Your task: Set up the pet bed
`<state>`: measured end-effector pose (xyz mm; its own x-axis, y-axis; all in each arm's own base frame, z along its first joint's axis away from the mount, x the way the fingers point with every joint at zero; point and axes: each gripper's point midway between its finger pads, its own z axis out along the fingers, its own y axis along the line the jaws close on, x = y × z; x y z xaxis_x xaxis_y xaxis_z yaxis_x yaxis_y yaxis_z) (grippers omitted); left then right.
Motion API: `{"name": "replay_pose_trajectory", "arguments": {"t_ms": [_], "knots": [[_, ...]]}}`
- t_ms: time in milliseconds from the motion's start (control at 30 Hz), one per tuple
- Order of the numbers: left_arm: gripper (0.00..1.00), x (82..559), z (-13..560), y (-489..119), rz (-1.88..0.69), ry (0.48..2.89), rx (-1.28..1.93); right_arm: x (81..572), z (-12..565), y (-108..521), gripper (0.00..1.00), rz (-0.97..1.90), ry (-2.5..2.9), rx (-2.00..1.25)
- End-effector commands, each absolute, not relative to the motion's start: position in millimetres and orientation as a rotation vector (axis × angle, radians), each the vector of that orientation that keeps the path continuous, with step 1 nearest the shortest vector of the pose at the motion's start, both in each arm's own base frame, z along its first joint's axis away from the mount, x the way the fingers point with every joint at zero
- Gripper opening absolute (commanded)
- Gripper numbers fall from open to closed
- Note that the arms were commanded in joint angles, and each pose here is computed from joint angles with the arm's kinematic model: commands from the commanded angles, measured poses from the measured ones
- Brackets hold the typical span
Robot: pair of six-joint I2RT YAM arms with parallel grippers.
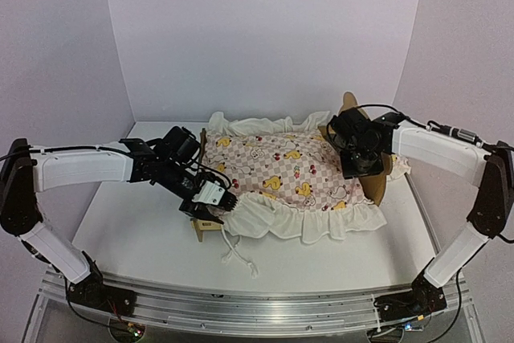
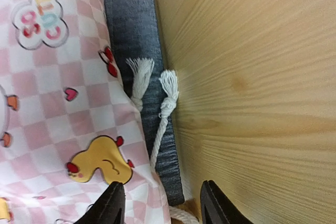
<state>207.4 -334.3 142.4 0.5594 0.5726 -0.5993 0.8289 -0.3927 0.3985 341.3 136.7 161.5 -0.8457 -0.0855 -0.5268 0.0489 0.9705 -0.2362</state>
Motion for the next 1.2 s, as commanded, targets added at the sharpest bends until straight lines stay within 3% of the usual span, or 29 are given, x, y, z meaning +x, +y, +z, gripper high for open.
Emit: {"name": "replay_pose_trajectory", "arguments": {"t_ms": [0,233,333,467,767,867,967,1167], "knots": [[0.47,228,134,-333,-0.348,1.16,2.092,329,193,155,0.54,-0.242,2.561,-0.126],[0.02,221,135,-328,-0.375,1.181,2.092,267,158,220,0.6,0.069,2.708,-0.485],[0.0,228,141,-319,-0.375,1.191,2.095,261,129,196,0.57,-0.062,2.767,-0.401],[0.0,230,147,-296,-0.444,1.161,2.16,275,108,165,0.43,-0.162,2.776,-0.218],[0.0,233,142,-277,-0.429,1.109,2.246,299,98,115,0.36,-0.335,2.722,0.029],[0.08,240,139,-278,-0.393,1.102,2.246,306,107,110,0.36,-0.355,2.69,0.039],[0.31,231,147,-284,-0.466,1.059,2.225,312,114,124,0.37,-0.288,2.712,-0.034],[0.51,223,167,-287,-0.534,1.077,2.175,312,160,158,0.46,-0.169,2.671,-0.191]]}}
